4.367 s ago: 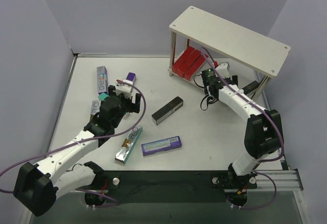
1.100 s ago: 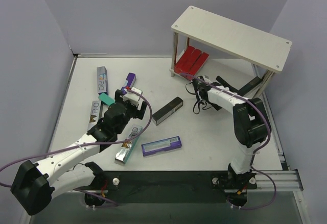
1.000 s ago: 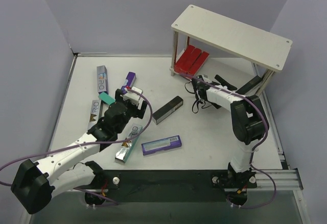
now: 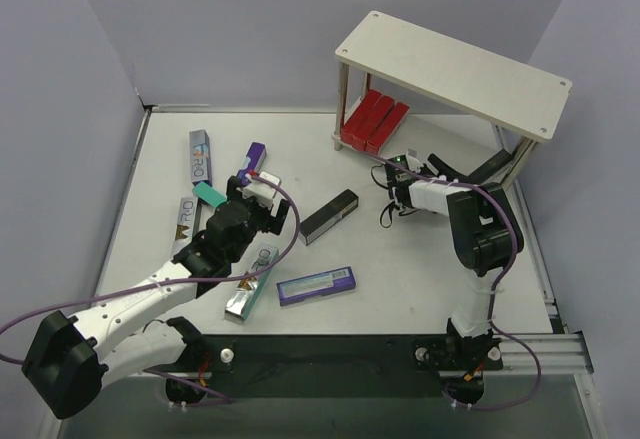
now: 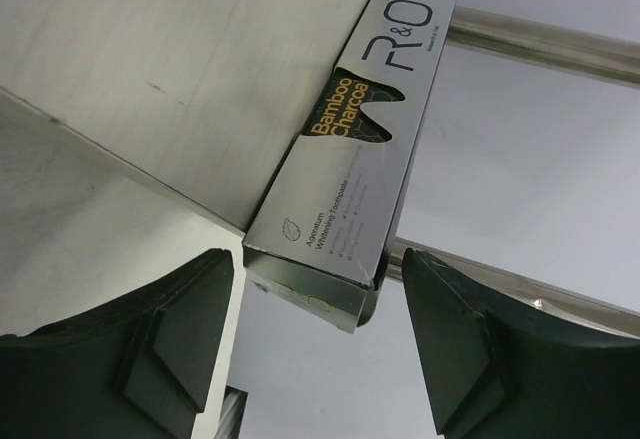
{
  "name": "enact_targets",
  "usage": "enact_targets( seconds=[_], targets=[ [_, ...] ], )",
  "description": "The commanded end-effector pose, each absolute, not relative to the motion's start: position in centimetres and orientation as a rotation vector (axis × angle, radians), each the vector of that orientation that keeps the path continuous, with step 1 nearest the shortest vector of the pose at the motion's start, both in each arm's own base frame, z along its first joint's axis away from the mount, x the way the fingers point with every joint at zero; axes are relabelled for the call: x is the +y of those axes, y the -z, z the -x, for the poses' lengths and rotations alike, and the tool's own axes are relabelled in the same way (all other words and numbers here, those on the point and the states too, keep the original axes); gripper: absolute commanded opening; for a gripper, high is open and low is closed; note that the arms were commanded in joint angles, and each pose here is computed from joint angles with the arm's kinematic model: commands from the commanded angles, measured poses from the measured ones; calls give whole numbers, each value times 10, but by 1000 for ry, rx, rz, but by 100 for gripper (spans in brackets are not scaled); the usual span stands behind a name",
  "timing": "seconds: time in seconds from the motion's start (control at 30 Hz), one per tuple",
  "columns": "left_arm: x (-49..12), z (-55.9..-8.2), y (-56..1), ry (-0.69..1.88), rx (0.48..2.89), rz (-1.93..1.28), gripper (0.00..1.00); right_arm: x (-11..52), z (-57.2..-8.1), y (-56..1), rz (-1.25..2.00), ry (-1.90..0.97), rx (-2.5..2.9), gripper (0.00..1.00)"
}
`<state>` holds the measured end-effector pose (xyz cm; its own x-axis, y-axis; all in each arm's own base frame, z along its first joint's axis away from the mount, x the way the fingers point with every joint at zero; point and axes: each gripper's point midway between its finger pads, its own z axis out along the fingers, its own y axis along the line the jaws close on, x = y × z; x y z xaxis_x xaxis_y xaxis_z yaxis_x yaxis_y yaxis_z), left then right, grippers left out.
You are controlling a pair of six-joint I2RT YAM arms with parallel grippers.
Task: Place and organize the toothpastes onto the shelf
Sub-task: Adjust the toothpaste on the shelf.
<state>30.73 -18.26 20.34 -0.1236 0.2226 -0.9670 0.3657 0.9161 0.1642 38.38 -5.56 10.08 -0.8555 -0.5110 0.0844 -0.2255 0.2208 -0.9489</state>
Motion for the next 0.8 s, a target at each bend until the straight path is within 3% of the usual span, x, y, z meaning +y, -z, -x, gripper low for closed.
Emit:
enact_targets(
  seconds=[0.0, 0.17, 0.37, 0.47, 0.77],
  targets=[
    [-188, -312, -226, 152, 1657, -428, 91, -67, -376, -101, 646, 1751, 2245, 68],
    [-190, -312, -226, 158, 1659, -430, 91, -69, -374, -97, 641, 1747, 2244, 68],
    [-191, -312, -226, 163, 1658, -435, 91, -69, -372, -94, 687, 1749, 2230, 58],
    [-191, -311, -227, 165, 1655, -434, 91, -65, -372, -97, 687, 1741, 2199, 48],
    [-192, -311, -229, 170, 1646, -436, 91, -60, -364, -98, 812, 1659, 2111, 44]
  ],
)
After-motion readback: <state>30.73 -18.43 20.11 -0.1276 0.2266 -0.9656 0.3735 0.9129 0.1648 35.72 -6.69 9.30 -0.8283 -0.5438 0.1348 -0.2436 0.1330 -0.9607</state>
